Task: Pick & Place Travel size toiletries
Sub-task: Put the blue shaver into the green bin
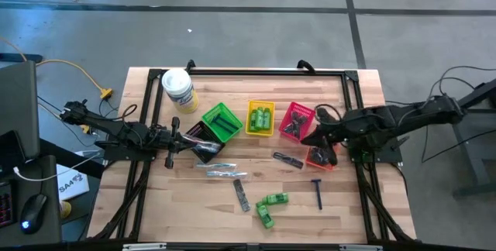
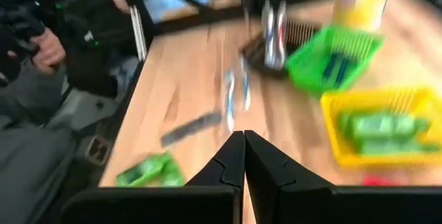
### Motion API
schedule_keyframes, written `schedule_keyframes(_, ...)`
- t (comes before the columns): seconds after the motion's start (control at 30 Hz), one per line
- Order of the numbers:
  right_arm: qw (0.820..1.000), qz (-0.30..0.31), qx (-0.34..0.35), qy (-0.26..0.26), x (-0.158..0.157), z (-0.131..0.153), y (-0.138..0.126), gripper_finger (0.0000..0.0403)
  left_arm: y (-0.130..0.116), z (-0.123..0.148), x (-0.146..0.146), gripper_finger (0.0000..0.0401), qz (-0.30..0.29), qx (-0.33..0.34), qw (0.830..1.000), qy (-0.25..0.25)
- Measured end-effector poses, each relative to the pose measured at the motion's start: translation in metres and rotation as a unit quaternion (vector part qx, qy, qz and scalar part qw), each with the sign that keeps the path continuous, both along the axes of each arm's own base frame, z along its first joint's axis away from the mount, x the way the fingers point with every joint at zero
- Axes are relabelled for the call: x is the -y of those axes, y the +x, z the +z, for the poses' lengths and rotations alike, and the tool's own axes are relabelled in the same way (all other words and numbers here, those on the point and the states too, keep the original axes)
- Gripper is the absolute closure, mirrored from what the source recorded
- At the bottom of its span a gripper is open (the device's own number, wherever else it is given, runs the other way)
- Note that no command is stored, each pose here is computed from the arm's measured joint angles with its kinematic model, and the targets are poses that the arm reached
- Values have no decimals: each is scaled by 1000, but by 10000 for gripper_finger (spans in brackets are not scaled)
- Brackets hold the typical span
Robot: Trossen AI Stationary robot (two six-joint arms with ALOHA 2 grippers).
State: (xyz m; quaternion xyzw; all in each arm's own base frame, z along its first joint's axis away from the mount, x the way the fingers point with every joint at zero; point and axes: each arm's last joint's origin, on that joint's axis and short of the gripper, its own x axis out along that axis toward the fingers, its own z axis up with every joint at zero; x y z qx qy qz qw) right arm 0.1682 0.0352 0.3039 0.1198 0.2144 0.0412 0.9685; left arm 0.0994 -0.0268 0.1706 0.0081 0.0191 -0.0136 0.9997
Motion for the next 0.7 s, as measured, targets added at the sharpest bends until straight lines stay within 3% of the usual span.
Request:
schedule_keyframes(0.27,978,-28,-189,81,-25,-8,20,401,0,-1,0,401,1,-4,1000,-14)
schedule_keyframes(0.57,941,-80,-307,120,-81,-47,25,401,0,-1,0,401,0,-6,1000,-28)
schedule_keyframes(0.7,924,-145,-336,111,-104,-66,19,401,0,0,0,401,0,-1,1000,-30)
